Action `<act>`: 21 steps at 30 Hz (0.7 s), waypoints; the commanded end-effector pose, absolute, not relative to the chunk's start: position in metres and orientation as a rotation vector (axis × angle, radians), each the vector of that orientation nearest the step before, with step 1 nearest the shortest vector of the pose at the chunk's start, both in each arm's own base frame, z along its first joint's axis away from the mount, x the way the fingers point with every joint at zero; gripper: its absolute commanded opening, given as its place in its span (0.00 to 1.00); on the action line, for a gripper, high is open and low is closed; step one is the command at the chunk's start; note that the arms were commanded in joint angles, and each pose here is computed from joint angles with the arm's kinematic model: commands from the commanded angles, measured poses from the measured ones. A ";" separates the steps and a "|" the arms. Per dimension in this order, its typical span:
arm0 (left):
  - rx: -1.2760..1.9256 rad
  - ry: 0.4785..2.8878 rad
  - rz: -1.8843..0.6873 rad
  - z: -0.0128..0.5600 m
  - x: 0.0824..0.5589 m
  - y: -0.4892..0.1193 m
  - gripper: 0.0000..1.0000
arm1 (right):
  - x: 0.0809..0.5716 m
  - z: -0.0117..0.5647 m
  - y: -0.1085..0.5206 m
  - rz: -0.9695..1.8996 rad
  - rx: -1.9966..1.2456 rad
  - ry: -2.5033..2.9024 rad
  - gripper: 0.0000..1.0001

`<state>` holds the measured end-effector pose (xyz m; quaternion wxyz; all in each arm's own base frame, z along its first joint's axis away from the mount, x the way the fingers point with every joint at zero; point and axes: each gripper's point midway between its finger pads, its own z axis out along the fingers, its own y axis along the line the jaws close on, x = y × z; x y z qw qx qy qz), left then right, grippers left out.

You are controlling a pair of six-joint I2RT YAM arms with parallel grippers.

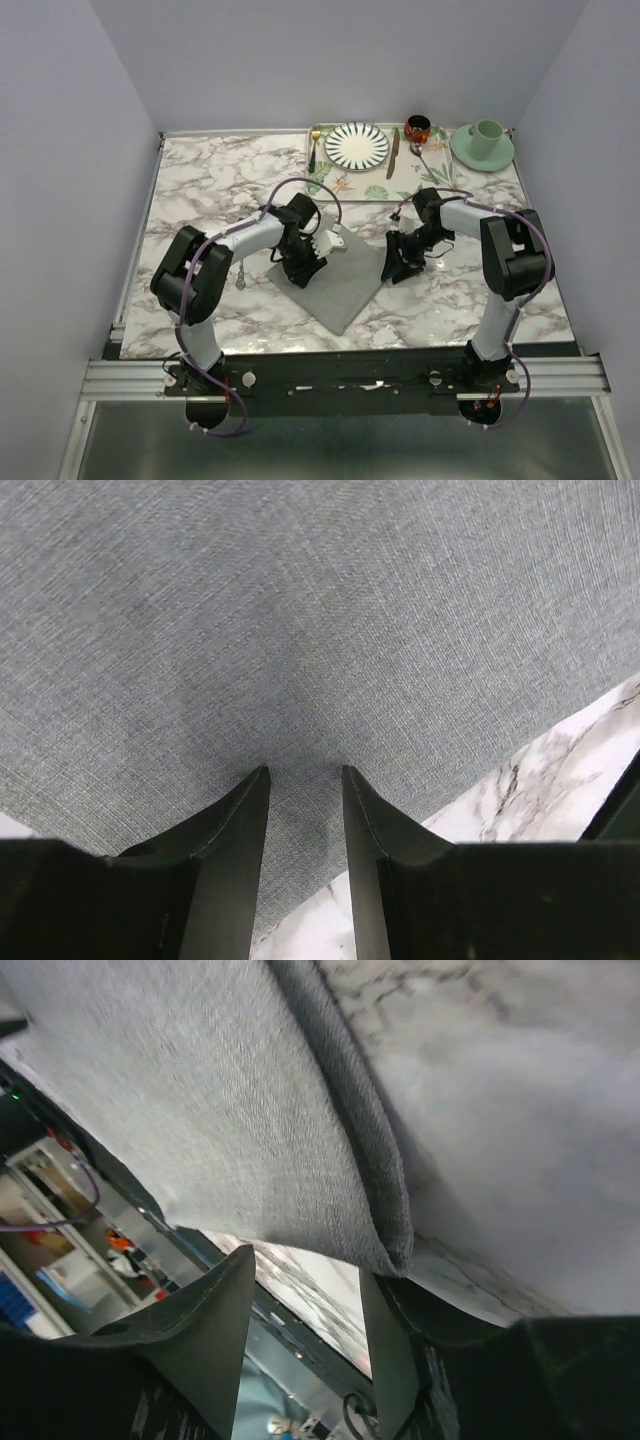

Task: Fold the napkin into a case and place the utensils inside
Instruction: Rotate the lower triangle-folded napkin at the center of the board.

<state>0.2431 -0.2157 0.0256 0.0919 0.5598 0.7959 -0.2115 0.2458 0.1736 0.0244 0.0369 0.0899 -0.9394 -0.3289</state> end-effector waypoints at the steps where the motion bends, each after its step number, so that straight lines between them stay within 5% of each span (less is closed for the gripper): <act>1: 1.783 2.406 -0.615 0.006 0.205 -0.214 0.43 | 0.273 0.004 0.159 -0.907 0.226 -2.928 0.54; 12: 1.757 2.428 -0.887 0.030 0.156 -0.261 0.45 | 0.319 0.030 0.162 -0.957 0.479 -2.993 0.52; 21: 1.261 2.421 -1.041 0.084 0.248 -0.240 0.50 | 0.329 0.031 0.139 -0.878 0.531 -3.031 0.54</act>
